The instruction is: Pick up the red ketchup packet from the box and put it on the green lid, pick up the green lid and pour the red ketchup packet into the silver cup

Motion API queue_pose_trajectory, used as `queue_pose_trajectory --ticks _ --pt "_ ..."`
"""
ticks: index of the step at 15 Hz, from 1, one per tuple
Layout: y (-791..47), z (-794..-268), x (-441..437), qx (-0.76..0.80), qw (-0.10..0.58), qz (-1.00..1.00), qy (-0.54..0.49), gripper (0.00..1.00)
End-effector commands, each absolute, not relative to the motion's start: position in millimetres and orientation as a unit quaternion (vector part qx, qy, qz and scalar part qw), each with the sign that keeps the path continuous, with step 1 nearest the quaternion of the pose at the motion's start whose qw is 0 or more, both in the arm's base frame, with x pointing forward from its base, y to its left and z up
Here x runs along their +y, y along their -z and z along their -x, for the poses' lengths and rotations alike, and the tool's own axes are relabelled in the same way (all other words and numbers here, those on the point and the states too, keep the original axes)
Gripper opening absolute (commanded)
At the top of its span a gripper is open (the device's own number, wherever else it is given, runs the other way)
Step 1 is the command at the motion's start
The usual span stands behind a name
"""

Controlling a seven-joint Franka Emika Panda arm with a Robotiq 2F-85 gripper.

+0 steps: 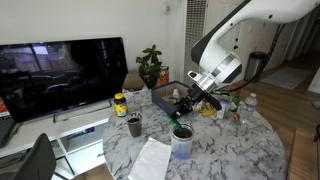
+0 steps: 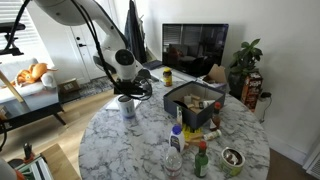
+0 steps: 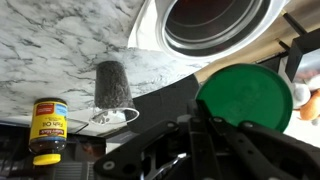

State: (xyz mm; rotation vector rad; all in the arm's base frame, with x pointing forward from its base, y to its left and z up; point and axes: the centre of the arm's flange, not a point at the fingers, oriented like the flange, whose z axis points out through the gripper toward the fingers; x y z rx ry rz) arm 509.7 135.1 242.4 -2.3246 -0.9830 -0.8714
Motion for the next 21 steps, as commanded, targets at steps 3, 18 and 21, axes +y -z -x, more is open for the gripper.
queue_pose_trajectory --ticks 3,18,21 --pt "-243.7 -489.3 127.5 -0.355 0.27 0.833 0.328 0.0" --pt "-260.1 -482.1 39.6 -0.19 0.128 0.964 0.134 0.0" --pt "-236.1 -485.3 24.1 -0.162 0.109 0.978 0.073 0.0"
